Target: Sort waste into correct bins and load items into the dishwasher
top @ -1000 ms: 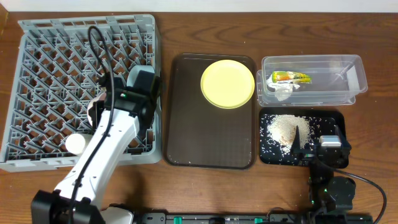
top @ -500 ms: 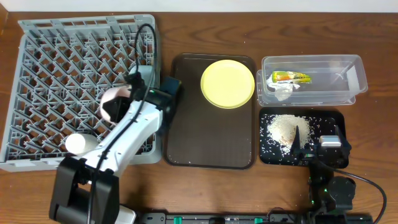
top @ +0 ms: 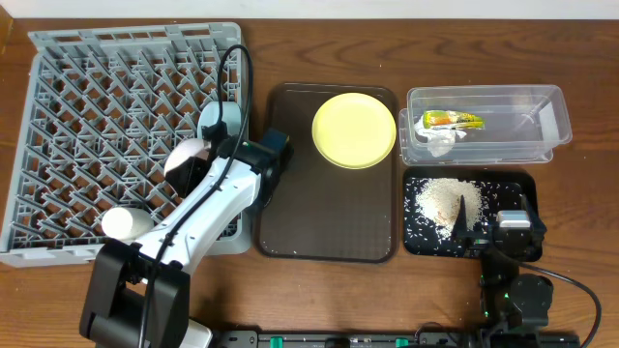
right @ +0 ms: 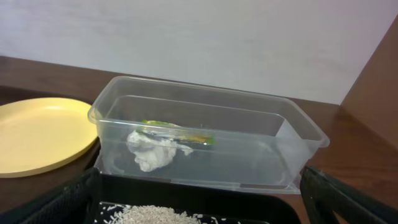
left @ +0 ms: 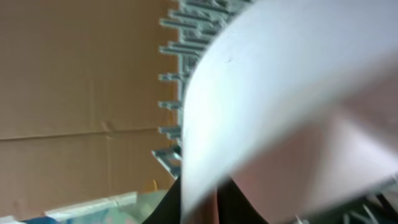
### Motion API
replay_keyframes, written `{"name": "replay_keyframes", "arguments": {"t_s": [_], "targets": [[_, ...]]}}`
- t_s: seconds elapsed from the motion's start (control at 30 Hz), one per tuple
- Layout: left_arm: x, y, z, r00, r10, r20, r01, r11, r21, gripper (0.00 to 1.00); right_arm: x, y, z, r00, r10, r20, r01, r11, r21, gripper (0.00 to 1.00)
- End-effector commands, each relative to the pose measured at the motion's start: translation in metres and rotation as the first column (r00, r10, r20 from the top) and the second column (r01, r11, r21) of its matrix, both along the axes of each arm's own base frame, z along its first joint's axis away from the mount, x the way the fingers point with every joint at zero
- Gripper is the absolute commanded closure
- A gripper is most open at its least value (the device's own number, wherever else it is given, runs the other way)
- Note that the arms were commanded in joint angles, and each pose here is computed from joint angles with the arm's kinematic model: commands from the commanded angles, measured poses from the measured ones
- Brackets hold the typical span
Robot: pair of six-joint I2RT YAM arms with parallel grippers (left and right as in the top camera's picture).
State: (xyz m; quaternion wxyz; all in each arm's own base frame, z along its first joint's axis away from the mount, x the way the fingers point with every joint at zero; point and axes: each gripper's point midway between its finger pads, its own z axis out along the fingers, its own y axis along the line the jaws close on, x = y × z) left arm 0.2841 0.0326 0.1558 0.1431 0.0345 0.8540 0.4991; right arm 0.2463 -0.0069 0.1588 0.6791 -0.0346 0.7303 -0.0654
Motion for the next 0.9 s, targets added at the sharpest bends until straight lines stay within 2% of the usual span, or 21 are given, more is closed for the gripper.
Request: {"name": "replay_keyframes", "arguments": {"t_s": [0.0, 0.03, 0.1, 0.2, 0.33, 0.53, 0.67, 0.77, 0.87], "targets": [[-0.01, -0.008, -0.013, 0.998, 0.056, -0.024, -0.058, 0.991, -0.122, 0.83, 0.0, -0.002, 0.0, 1.0, -0.011, 0.002, 0.011, 1.0, 0.01, 0.01], [-0.013, -0.01, -0.014, 0.997, 0.065, -0.029, -0.069, 0.987, -0.148, 0.83, 0.0, -0.002, -0.001, 1.0, -0.011, 0.001, 0.011, 1.0, 0.01, 0.01], [-0.018, -0.015, -0.015, 0.996, 0.077, -0.044, -0.084, 0.975, -0.206, 0.73, 0.0, -0.002, 0.0, 1.0, -0.011, 0.002, 0.011, 1.0, 0.01, 0.01], [-0.024, -0.023, -0.015, 0.995, 0.089, -0.052, -0.1, 0.952, -0.289, 0.69, 0.0, -0.002, 0.0, 1.0, -0.011, 0.002, 0.011, 1.0, 0.01, 0.01], [-0.033, -0.041, -0.017, 0.992, 0.102, -0.07, -0.123, 0.887, -0.446, 0.62, 0.0, -0.002, 0.0, 1.0, -0.011, 0.002, 0.011, 1.0, 0.01, 0.01], [-0.043, -0.086, -0.022, 0.991, 0.088, -0.101, -0.134, 0.698, -0.704, 0.6, 0.0, -0.002, 0.0, 1.0, -0.01, 0.002, 0.01, 1.0, 0.01, 0.01], [-0.039, -0.119, -0.018, 0.995, 0.055, -0.087, -0.103, 0.541, -0.835, 0.6, 0.0, -0.002, -0.001, 1.0, -0.011, 0.001, 0.011, 1.0, 0.01, 0.01], [-0.026, -0.149, -0.012, 0.999, 0.012, -0.04, -0.042, 0.406, -0.913, 0.6, 0.0, -0.002, 0.0, 1.0, -0.011, 0.002, 0.011, 1.0, 0.01, 0.01], [-0.003, -0.169, -0.004, 0.999, -0.005, 0.05, 0.049, 0.319, -0.947, 0.56, 0.0, -0.002, 0.0, 1.0, -0.011, 0.002, 0.011, 1.0, 0.01, 0.01]]}}
